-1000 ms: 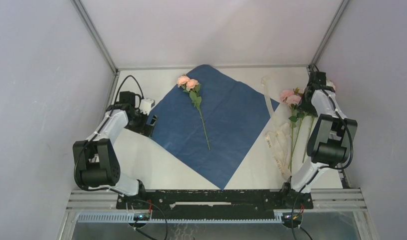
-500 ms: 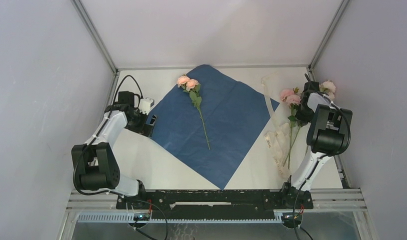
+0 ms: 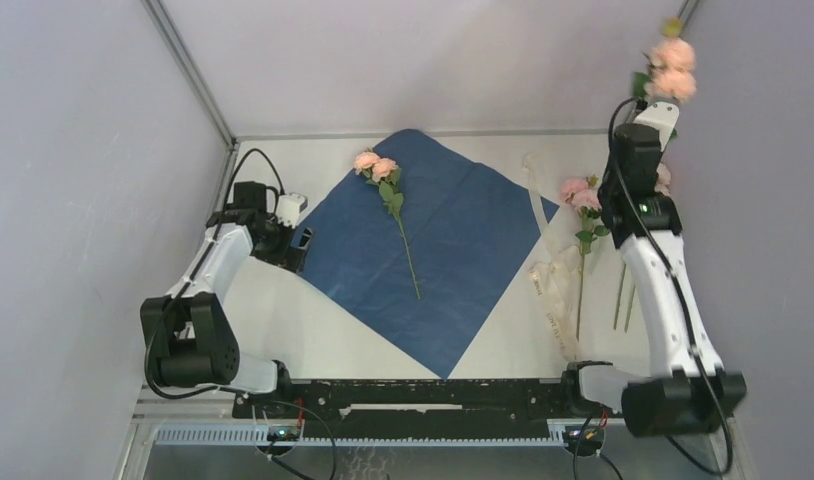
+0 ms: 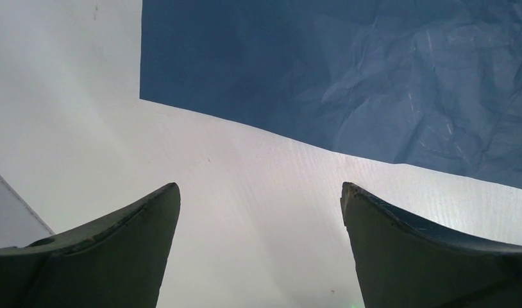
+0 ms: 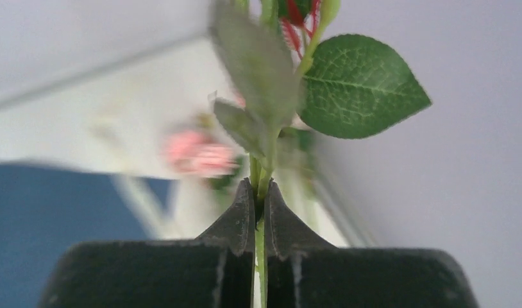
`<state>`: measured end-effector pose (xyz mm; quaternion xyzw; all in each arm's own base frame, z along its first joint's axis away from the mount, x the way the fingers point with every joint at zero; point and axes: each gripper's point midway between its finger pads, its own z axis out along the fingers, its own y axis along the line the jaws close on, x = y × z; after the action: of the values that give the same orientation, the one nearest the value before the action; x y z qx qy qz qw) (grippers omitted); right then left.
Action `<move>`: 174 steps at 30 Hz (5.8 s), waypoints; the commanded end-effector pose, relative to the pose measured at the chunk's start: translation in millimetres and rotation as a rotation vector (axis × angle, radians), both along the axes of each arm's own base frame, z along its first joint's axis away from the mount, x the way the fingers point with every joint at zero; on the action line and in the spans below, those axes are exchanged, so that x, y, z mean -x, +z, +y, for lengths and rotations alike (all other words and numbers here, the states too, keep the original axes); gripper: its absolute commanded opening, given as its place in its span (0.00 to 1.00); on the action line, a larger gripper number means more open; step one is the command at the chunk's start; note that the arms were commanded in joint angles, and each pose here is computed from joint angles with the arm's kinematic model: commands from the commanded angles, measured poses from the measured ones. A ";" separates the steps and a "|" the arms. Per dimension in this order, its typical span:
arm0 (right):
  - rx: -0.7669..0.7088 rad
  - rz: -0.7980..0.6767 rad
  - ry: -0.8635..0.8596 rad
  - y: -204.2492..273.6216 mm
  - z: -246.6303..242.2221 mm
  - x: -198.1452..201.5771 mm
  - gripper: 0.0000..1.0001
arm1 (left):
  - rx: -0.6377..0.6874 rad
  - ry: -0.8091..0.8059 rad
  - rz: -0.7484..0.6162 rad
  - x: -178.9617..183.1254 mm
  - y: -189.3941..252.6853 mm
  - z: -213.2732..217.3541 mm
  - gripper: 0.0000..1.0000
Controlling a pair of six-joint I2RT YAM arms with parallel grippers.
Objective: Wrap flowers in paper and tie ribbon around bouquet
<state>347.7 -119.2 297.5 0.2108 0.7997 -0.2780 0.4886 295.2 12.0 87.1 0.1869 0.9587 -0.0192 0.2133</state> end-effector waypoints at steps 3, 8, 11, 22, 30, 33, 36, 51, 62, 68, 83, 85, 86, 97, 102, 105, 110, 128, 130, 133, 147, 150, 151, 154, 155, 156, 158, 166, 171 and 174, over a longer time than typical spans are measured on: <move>-0.472 -0.363 0.885 61.0 197.7 -20.8 0.00 | 0.040 -0.017 -0.140 -20.8 49.0 -6.6 1.00; -0.846 -0.394 1.319 56.7 353.9 -4.7 0.00 | 0.288 -0.124 -0.245 -35.6 119.8 -55.3 0.98; -0.970 -0.401 1.432 51.9 420.1 2.7 0.00 | 0.654 -0.260 -0.331 -28.0 178.0 -128.5 0.99; -1.235 -0.253 1.469 17.1 479.3 4.5 0.00 | 0.780 -0.460 -0.196 -18.1 135.5 -264.0 1.00; -1.197 -0.225 1.453 12.7 472.1 5.8 0.00 | 0.817 -0.426 -0.097 -16.6 116.5 -283.0 0.04; -1.159 -0.187 1.366 0.4 448.5 -9.2 0.23 | 0.823 -0.331 -0.054 -16.0 104.4 -279.3 0.00; -0.977 -0.088 1.130 -26.5 389.7 -34.2 0.54 | 0.849 -0.150 -0.013 -25.5 85.0 -274.9 0.00; -0.524 0.325 0.089 -150.2 47.9 -16.1 0.74 | 0.580 0.177 0.138 -84.1 -12.4 -281.4 0.99; -0.580 0.466 0.027 -222.7 10.2 -36.3 0.51 | 0.293 -0.026 -0.072 -55.8 51.9 -214.5 1.00; -0.586 0.509 0.090 -243.1 9.5 -52.0 0.41 | 0.282 -0.098 -0.162 -41.3 78.5 -190.2 1.00; -0.721 0.517 0.226 -261.6 26.5 -75.4 0.45 | 0.308 -0.027 -0.273 -59.1 115.6 -150.4 1.00; -0.728 0.519 0.225 -265.1 26.3 -77.2 0.38 | 0.312 -0.019 -0.284 -60.7 119.5 -147.0 1.00; -0.726 0.525 0.216 -266.4 24.5 -76.9 0.31 | 0.314 -0.016 -0.286 -60.7 120.5 -145.4 1.00; -0.430 0.333 0.082 -130.7 -29.2 -59.0 0.00 | 0.324 0.035 -0.336 -69.8 136.4 -116.0 1.00; -0.163 0.183 -0.020 -28.0 -34.4 -30.8 0.00 | 0.327 0.066 -0.352 -73.2 140.6 -102.8 1.00; -0.021 0.061 0.077 31.8 6.7 -24.8 0.00 | 0.327 0.084 -0.362 -74.7 142.4 -93.7 1.00; -0.310 -0.074 0.920 56.6 212.1 -46.3 0.00 | 0.337 0.137 -0.360 -77.4 138.7 -78.7 1.00; -0.630 0.331 0.989 -155.2 439.3 -171.3 0.28 | 0.329 0.176 -0.365 -66.9 127.3 -60.4 1.00; -0.577 0.332 0.950 -149.5 421.3 -174.8 0.57 | 0.336 0.169 -0.361 -66.5 126.9 -61.8 1.00; -0.427 0.287 0.854 -119.8 372.7 -176.6 0.90 | 0.344 0.163 -0.355 -66.3 125.9 -63.8 1.00; -0.186 0.443 -0.141 -165.8 -24.4 -32.4 0.75 | 0.366 0.146 -0.343 -65.6 124.7 -68.6 1.00; -0.166 0.500 -0.242 -185.3 -58.7 -18.8 0.78 | 0.372 0.148 -0.336 -66.6 123.5 -69.7 1.00; -0.165 0.506 -0.264 -190.1 -66.0 -17.6 0.78 | 0.374 0.146 -0.336 -66.8 123.9 -70.1 1.00; -0.211 0.506 -0.280 -207.1 -77.3 -18.8 0.75 | 0.375 0.146 -0.337 -66.7 124.4 -70.1 1.00; -0.233 0.502 -0.276 -212.4 -78.8 -20.9 0.74 | 0.373 0.146 -0.335 -66.9 123.6 -69.9 1.00; -0.256 0.501 -0.273 -217.8 -79.2 -22.3 0.73 | 0.371 0.147 -0.333 -67.3 122.6 -69.5 1.00; -0.301 0.496 -0.262 -227.9 -80.2 -25.5 0.72 | 0.365 0.151 -0.329 -67.5 120.8 -68.4 1.00; -0.443 0.513 -0.236 -263.0 -88.3 -32.1 0.49 | 0.349 0.156 -0.327 -68.2 118.2 -65.7 1.00; -0.531 0.527 -0.191 -282.3 -75.6 -40.9 0.48 | 0.340 0.161 -0.331 -69.4 118.7 -63.9 1.00; -0.554 0.536 -0.172 -283.7 -74.9 -45.7 0.49 | 0.338 0.160 -0.331 -68.4 118.5 -63.7 1.00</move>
<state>373.5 -201.6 20.2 0.3170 0.9184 -0.1832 0.1501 360.3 -55.1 205.9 0.0636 0.9096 -0.1385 0.3865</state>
